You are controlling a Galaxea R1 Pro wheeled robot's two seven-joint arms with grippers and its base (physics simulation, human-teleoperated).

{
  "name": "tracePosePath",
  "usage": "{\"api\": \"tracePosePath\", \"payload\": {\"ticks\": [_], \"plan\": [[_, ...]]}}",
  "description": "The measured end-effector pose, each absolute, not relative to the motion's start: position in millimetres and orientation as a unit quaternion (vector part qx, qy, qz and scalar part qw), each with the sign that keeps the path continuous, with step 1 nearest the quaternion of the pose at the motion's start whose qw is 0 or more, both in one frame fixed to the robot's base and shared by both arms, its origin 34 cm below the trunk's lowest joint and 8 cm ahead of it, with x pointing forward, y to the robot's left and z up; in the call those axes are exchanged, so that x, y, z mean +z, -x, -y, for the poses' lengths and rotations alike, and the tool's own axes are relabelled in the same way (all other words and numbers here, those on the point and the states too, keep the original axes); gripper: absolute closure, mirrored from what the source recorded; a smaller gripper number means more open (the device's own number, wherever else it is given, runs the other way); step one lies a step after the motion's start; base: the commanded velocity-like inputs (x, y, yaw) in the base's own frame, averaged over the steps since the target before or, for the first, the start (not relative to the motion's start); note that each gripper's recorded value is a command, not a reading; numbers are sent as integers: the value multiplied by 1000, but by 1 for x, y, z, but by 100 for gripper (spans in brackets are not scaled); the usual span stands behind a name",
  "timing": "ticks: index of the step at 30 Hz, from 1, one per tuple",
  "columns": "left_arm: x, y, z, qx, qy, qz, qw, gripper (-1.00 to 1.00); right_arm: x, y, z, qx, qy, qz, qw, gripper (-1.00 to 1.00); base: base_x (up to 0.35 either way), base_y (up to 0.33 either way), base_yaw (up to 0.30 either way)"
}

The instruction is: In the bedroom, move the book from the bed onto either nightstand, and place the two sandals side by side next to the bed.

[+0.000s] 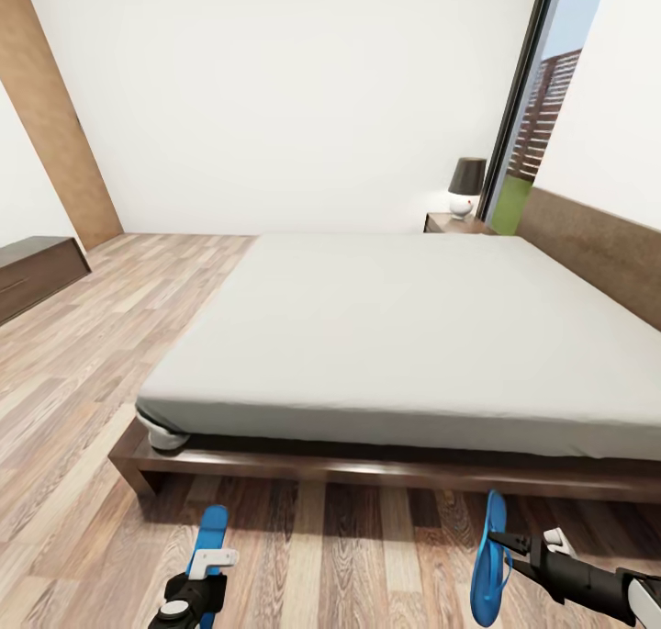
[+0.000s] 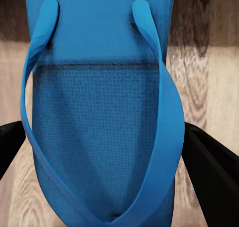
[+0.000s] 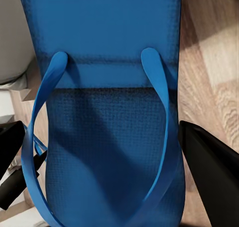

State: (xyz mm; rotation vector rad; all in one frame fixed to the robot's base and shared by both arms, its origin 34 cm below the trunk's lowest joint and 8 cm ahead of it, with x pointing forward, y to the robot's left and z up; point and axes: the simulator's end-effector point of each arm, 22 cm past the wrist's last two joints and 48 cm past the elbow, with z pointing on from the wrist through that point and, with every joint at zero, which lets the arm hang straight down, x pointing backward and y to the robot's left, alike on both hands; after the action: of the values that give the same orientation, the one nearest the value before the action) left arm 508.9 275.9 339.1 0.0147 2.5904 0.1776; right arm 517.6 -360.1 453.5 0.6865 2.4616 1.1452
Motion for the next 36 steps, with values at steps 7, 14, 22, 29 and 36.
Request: {"api": "tracePosePath", "payload": {"ticks": [7,14,22,29,36], "plan": [[324,-506,-275,65,-4,-961,270,100,439,-514,361,403,-242,-866,170,100,0,0,0],[309,-503,-275,64,-4,-961,270,100,423,-510,361,401,-241,-867,168,100,0,0,0],[292,-499,-272,62,-4,-961,270,100,405,-506,360,401,-241,-868,168,100,0,0,0],[284,-506,-257,54,-2,-966,254,100,390,-503,360,401,-242,-867,168,100,0,0,0],[315,-552,-256,57,0,-970,237,100,374,-499,360,402,-242,-867,168,100,0,0,0]]}}
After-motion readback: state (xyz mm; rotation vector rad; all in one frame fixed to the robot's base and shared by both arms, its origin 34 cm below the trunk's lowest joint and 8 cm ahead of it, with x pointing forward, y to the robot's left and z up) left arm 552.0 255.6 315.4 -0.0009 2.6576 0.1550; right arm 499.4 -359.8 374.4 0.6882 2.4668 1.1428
